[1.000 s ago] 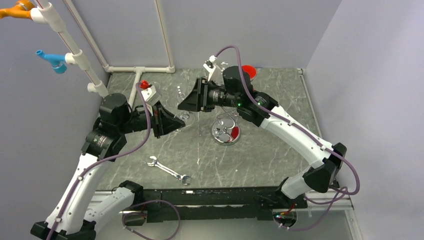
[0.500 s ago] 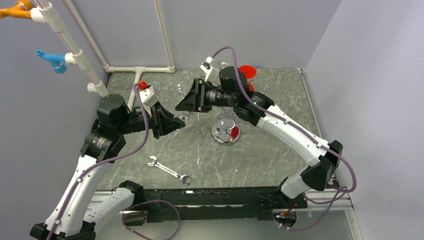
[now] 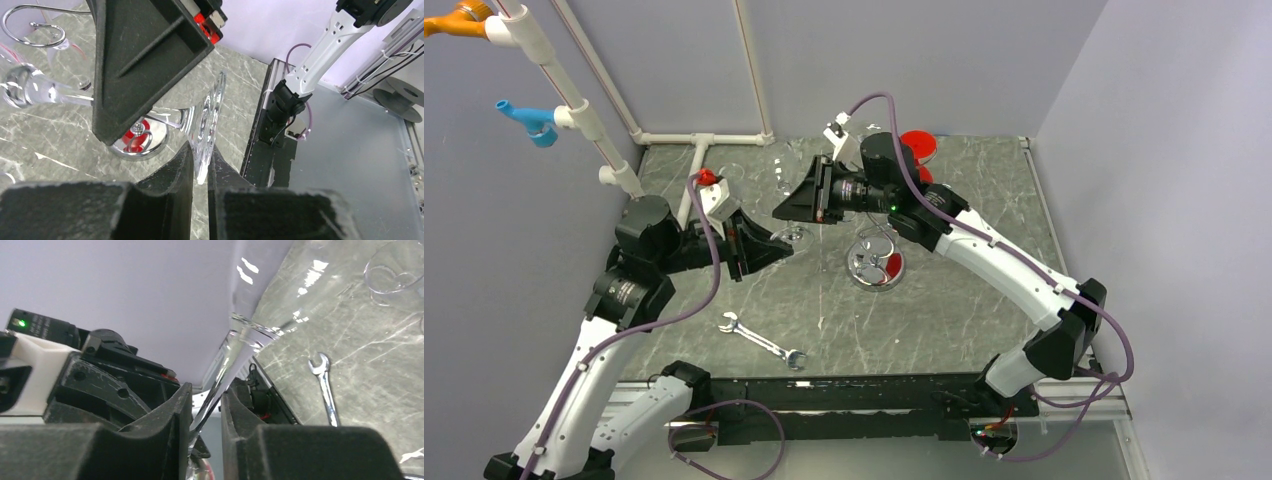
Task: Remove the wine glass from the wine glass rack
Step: Place the wine glass at the center of the board.
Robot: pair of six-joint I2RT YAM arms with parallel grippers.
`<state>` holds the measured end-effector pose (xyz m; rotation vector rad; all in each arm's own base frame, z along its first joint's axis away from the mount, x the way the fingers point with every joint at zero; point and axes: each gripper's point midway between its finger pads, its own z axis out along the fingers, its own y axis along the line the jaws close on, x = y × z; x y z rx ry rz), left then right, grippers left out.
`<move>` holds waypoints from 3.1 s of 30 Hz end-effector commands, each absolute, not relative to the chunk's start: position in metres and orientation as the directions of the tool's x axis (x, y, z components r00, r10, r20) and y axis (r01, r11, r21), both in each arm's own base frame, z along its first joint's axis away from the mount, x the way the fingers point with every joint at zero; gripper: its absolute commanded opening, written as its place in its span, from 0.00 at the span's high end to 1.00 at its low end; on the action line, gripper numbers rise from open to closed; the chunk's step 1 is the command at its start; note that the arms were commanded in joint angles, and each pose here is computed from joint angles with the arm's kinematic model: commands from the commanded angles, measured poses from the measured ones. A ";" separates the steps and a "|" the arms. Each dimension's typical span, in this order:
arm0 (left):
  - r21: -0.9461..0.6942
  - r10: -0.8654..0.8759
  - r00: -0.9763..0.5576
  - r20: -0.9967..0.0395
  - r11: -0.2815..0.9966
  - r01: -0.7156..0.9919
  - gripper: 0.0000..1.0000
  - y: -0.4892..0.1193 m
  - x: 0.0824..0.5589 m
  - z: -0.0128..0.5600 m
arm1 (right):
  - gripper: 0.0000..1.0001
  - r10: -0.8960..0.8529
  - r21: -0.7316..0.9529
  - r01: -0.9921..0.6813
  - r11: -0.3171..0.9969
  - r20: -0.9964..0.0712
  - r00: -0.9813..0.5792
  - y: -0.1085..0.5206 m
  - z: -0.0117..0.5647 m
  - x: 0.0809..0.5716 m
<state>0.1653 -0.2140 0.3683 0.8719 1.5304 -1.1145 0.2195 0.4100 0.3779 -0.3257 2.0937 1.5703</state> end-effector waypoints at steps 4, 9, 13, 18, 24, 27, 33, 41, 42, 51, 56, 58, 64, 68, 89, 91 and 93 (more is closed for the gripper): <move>-0.103 -0.052 -0.092 -0.994 0.263 0.959 1.00 -0.215 0.154 0.395 | 0.89 0.110 0.820 -0.524 0.232 -0.557 -0.823 0.416 0.402 0.216; -0.107 -0.046 -0.098 -0.994 0.272 0.956 1.00 -0.214 0.156 0.393 | 1.00 0.109 0.823 -0.522 0.225 -0.554 -0.825 0.417 0.403 0.215; -0.109 -0.046 -0.101 -0.994 0.273 0.956 1.00 -0.214 0.156 0.392 | 1.00 0.109 0.824 -0.524 0.213 -0.553 -0.826 0.417 0.404 0.214; -0.115 -0.041 -0.108 -0.993 0.286 0.951 1.00 -0.214 0.159 0.389 | 1.00 0.135 0.818 -0.545 0.186 -0.570 -0.810 0.414 0.412 0.212; -0.132 -0.035 -0.127 -0.991 0.311 0.941 1.00 -0.214 0.165 0.385 | 1.00 0.199 0.786 -0.603 0.135 -0.618 -0.761 0.404 0.429 0.207; -0.137 -0.031 -0.133 -0.991 0.310 0.941 1.00 -0.214 0.166 0.384 | 1.00 0.244 0.764 -0.634 0.120 -0.642 -0.727 0.397 0.438 0.206; -0.158 -0.032 -0.156 -0.987 0.317 0.935 0.96 -0.215 0.170 0.384 | 1.00 0.298 0.726 -0.680 0.099 -0.674 -0.676 0.389 0.450 0.203; -0.193 -0.031 -0.193 -0.981 0.316 0.929 0.64 -0.216 0.171 0.385 | 1.00 0.322 0.703 -0.705 0.087 -0.690 -0.648 0.384 0.455 0.201; -0.193 -0.030 -0.194 -0.981 0.318 0.928 0.60 -0.216 0.171 0.385 | 1.00 0.325 0.703 -0.706 0.086 -0.690 -0.647 0.384 0.456 0.201; -0.191 -0.029 -0.192 -0.981 0.329 0.925 0.47 -0.214 0.171 0.384 | 1.00 0.332 0.700 -0.709 0.084 -0.691 -0.642 0.382 0.457 0.201; -0.192 -0.030 -0.193 -0.981 0.332 0.924 0.46 -0.214 0.171 0.383 | 1.00 0.345 0.696 -0.713 0.085 -0.691 -0.635 0.380 0.458 0.201; -0.190 -0.028 -0.191 -0.981 0.336 0.922 0.45 -0.214 0.171 0.383 | 1.00 0.350 0.697 -0.713 0.082 -0.690 -0.634 0.379 0.458 0.200; -0.188 -0.030 -0.190 -0.981 0.351 0.917 0.40 -0.212 0.172 0.385 | 1.00 0.360 0.693 -0.716 0.081 -0.691 -0.628 0.378 0.460 0.200; -0.184 -0.033 -0.185 -0.982 0.368 0.911 0.34 -0.210 0.173 0.387 | 1.00 0.368 0.689 -0.720 0.082 -0.692 -0.621 0.375 0.460 0.199; -0.233 -0.164 -0.178 -0.970 0.438 0.868 0.01 -0.203 0.180 0.421 | 1.00 0.428 0.635 -0.767 0.087 -0.719 -0.547 0.353 0.472 0.189; -0.247 -0.196 -0.177 -0.964 0.435 0.866 0.01 -0.204 0.181 0.427 | 1.00 0.434 0.628 -0.772 0.094 -0.724 -0.536 0.349 0.472 0.188; -0.256 -0.224 -0.172 -0.959 0.431 0.865 0.01 -0.205 0.182 0.431 | 1.00 0.437 0.619 -0.779 0.098 -0.730 -0.525 0.346 0.472 0.186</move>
